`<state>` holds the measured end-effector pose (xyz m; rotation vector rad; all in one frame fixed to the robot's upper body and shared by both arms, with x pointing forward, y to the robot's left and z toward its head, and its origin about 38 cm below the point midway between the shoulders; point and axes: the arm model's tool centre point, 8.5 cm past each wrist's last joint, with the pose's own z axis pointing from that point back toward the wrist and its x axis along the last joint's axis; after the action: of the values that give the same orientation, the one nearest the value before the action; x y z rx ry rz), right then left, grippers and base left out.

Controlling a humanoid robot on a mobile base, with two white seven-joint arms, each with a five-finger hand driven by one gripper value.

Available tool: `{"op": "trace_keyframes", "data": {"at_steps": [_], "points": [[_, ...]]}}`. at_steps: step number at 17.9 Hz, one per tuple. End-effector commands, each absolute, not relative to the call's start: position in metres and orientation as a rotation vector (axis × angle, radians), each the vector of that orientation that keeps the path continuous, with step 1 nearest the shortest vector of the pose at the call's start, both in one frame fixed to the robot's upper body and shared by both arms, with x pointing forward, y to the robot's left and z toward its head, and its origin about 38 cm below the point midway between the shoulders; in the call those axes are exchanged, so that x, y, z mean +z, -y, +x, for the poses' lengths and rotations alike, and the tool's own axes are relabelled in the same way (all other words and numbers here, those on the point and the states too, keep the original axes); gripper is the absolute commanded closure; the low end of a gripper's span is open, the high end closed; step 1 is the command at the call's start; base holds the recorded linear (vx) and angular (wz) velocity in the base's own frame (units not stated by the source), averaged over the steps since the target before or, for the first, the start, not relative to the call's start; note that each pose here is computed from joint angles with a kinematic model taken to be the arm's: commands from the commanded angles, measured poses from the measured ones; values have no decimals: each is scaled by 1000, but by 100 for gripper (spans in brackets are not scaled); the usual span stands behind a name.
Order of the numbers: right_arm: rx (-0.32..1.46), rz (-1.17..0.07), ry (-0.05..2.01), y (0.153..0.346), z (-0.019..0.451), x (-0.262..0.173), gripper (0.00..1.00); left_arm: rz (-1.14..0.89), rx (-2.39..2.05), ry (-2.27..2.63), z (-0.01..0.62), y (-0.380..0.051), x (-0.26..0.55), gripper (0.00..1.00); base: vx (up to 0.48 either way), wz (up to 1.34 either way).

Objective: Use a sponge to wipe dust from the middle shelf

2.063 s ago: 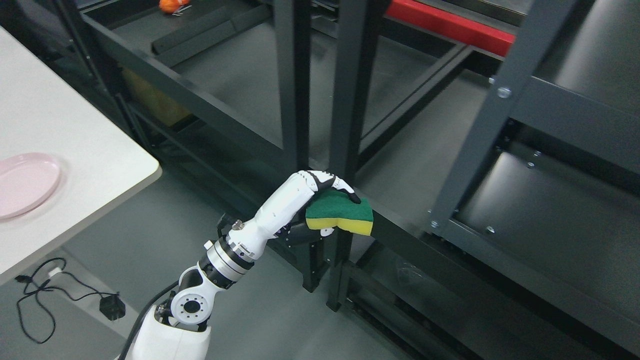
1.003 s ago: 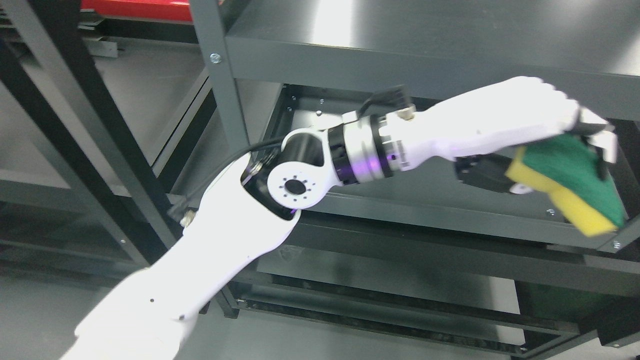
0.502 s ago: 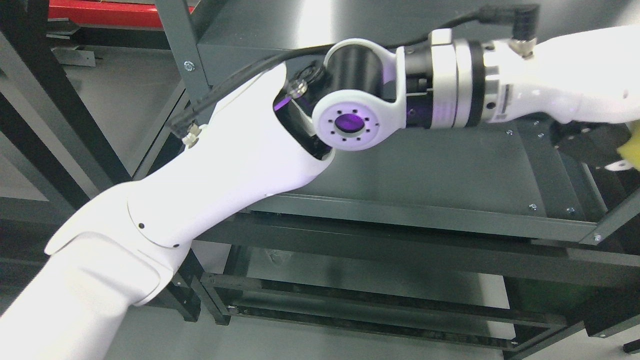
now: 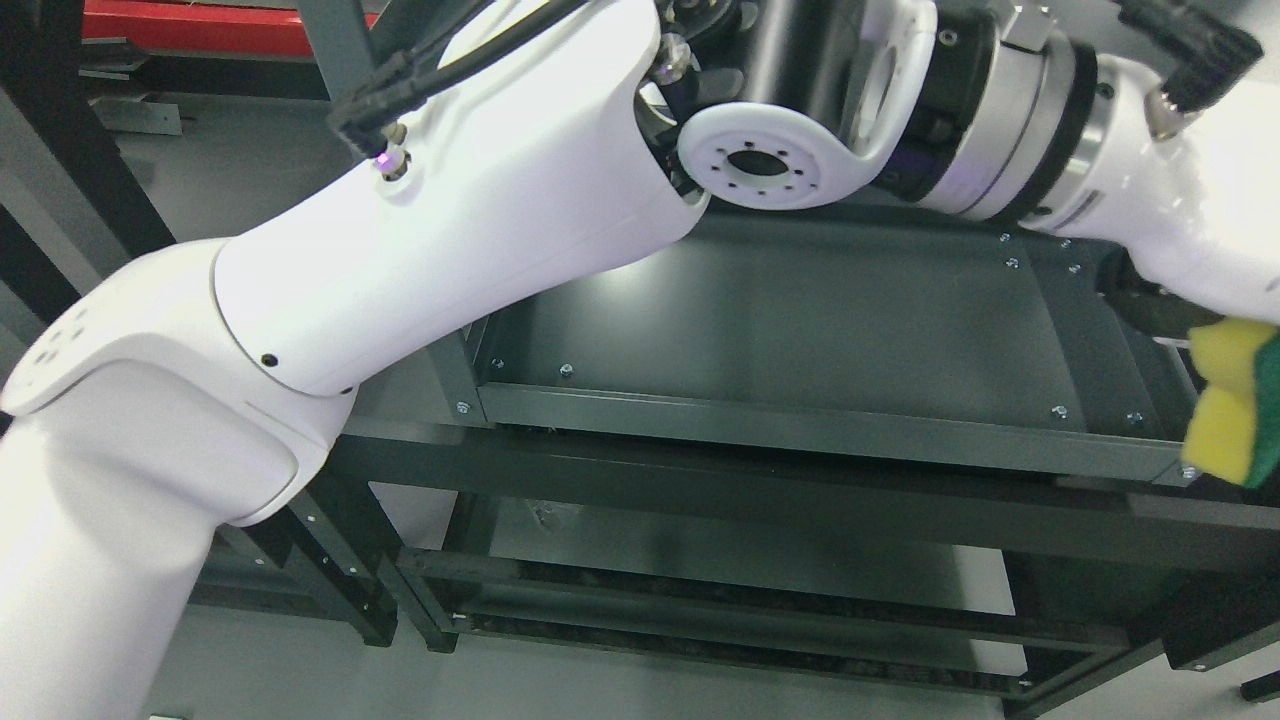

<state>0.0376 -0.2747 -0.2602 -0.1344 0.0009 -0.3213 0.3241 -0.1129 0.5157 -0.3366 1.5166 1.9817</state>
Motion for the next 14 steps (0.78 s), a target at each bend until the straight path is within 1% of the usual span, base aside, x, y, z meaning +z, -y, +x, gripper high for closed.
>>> {"op": "trace_keyframes", "data": {"at_steps": [1,3,6,9,14], "points": [[-323,-153,19,287,43,-259,0,-572,2100,-1390,375,86,544,97,8,16],[-323,-153,19,287,43,-259,0,-644,2101,-1387,372,75,565,98,0,14],[-323,-153,19,287,43,-259,0,-690,2076,-1343,356,64,575,98,0,0],[-323,-153,19,287,43,-259,0,-739,2053,-1336,348,24,575,96,0,0],[-323,-153,19,287,43,-259,0,-717,2074,-1364,339,-43,566,96,0,0]]}}
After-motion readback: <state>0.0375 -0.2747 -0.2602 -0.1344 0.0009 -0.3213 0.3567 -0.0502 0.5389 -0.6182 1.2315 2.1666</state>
